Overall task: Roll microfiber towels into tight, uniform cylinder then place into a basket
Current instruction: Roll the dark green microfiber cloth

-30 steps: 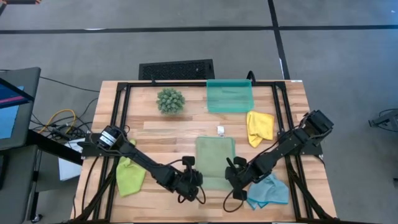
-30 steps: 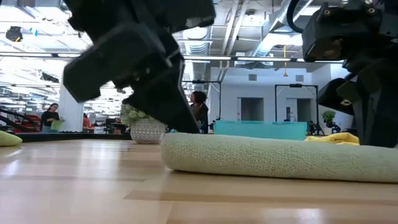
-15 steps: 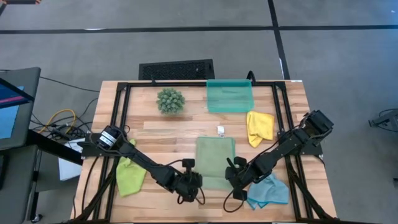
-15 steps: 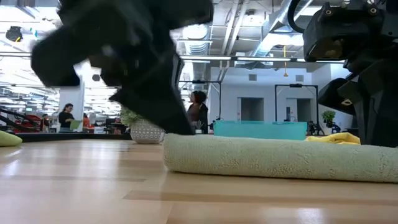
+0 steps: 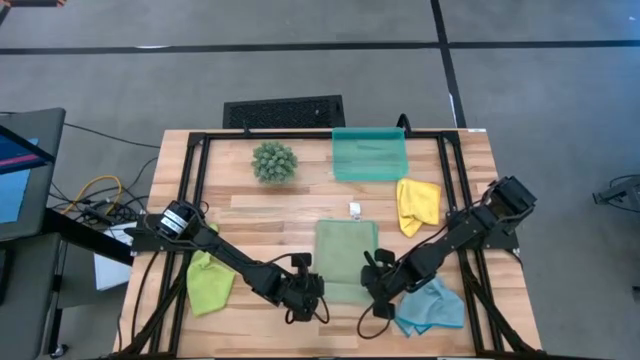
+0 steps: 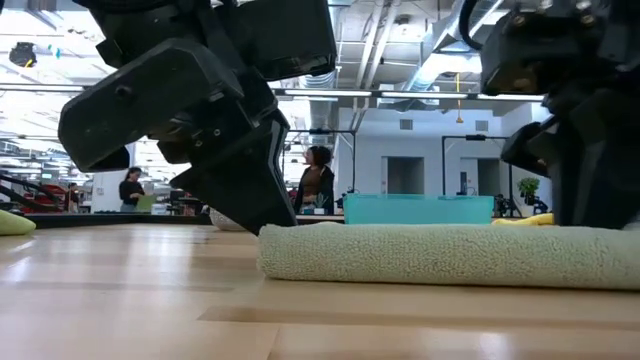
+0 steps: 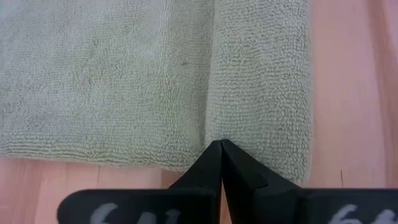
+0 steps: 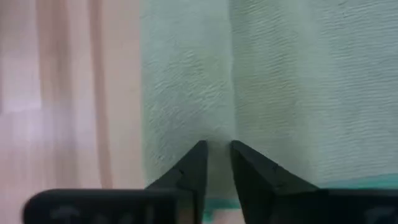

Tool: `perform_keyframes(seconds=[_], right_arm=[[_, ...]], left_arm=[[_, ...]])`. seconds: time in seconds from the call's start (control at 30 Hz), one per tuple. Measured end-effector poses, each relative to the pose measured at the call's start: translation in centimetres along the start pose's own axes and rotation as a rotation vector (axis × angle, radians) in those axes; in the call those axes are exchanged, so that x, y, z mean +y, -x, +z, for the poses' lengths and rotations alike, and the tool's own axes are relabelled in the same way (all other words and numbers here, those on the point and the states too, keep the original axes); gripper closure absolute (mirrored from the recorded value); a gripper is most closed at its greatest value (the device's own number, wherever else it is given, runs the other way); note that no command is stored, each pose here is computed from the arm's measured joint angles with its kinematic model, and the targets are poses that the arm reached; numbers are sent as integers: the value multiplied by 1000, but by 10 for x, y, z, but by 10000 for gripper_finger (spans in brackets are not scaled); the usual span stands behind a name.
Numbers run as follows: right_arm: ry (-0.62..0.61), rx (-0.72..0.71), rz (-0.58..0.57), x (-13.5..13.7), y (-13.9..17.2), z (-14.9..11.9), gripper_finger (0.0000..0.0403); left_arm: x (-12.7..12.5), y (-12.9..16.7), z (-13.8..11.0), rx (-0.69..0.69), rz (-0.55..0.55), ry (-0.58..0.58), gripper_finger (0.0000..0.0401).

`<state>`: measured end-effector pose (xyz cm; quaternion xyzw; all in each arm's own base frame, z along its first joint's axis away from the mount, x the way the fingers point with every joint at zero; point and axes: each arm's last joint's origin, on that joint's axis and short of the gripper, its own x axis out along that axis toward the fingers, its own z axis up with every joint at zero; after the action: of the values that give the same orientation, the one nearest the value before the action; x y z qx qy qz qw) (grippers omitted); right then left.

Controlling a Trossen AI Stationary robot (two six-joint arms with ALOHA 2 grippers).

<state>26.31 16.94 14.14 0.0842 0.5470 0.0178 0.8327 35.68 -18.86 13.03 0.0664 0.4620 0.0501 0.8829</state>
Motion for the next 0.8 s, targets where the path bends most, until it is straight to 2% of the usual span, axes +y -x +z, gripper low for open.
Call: perform_keyframes(seconds=[0.2,0.47,0.6,0.8], right_arm=[[97,-133,61,10,1,10,247],[262,-370,97,30,-1,21,243],[313,-387,83,32,-21,20,235],[417,-345,-13,27,-44,13,208]], left_arm=[[0,0,0,1,0,0,401],[0,0,0,-2,-2,0,401],[0,0,1,-8,-7,-2,401],[0,0,1,-9,-7,-2,401]])
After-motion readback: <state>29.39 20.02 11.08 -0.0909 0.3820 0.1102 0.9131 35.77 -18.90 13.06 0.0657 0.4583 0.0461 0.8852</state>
